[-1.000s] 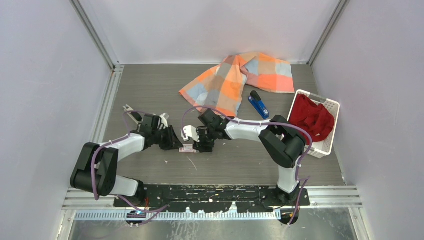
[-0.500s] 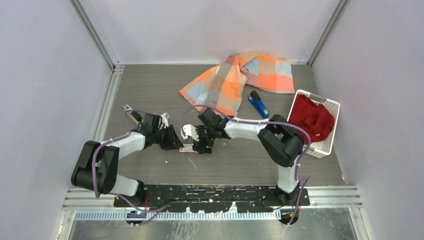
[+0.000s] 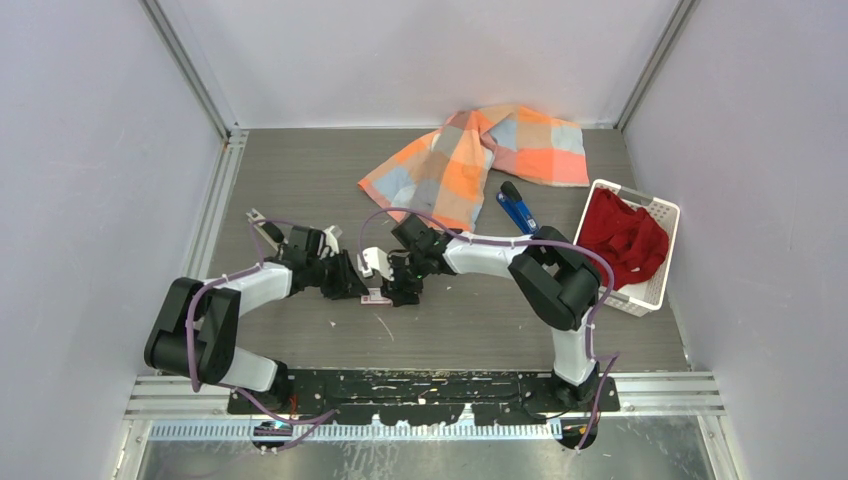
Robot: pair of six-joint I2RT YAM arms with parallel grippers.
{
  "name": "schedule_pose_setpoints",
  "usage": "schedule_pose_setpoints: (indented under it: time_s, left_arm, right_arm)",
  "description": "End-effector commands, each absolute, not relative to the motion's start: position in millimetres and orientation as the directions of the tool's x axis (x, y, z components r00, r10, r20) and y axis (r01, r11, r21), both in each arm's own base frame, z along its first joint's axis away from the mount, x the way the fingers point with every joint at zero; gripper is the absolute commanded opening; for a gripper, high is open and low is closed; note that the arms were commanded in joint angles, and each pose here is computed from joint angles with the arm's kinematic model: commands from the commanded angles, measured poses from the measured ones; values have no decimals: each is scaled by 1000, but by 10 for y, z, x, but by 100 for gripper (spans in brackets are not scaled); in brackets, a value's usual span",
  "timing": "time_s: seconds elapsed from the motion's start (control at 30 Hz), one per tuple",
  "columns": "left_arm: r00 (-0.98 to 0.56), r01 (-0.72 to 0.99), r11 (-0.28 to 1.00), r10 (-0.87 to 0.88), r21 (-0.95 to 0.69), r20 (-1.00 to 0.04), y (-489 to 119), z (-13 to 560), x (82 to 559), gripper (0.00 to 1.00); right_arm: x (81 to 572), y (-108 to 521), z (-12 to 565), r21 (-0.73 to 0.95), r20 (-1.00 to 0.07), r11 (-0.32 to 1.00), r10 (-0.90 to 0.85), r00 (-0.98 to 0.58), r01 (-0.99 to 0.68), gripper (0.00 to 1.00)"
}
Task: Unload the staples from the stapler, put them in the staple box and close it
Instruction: Close the staple box at the center of the board.
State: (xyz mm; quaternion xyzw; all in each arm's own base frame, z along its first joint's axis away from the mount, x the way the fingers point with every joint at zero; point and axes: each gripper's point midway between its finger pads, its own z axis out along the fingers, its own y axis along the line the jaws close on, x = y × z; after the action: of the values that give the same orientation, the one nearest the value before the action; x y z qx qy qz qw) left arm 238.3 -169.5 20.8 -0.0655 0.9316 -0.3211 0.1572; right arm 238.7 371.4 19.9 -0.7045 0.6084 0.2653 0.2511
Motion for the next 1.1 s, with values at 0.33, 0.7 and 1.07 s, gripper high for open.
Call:
schedule_pose_setpoints:
  time_s: [0.33, 0.7, 1.07]
  left_arm:
    - [-965, -62, 839, -189, -541, -183, -1576, -39, 2188, 24]
    - [-966, -62, 838, -187, -542, -179, -1584, -43, 2190, 24]
    - [-967, -62, 837, -186, -543, -175, -1590, -46, 2191, 25]
  right_arm:
    - [2515, 3612, 129, -48, -637, -119, -761, 122, -992, 49]
    - [2456, 3565, 99, -20, -629, -158, -765, 135, -987, 53]
    - [2448, 3384, 324, -22, -669, -205, -724, 167, -978, 70]
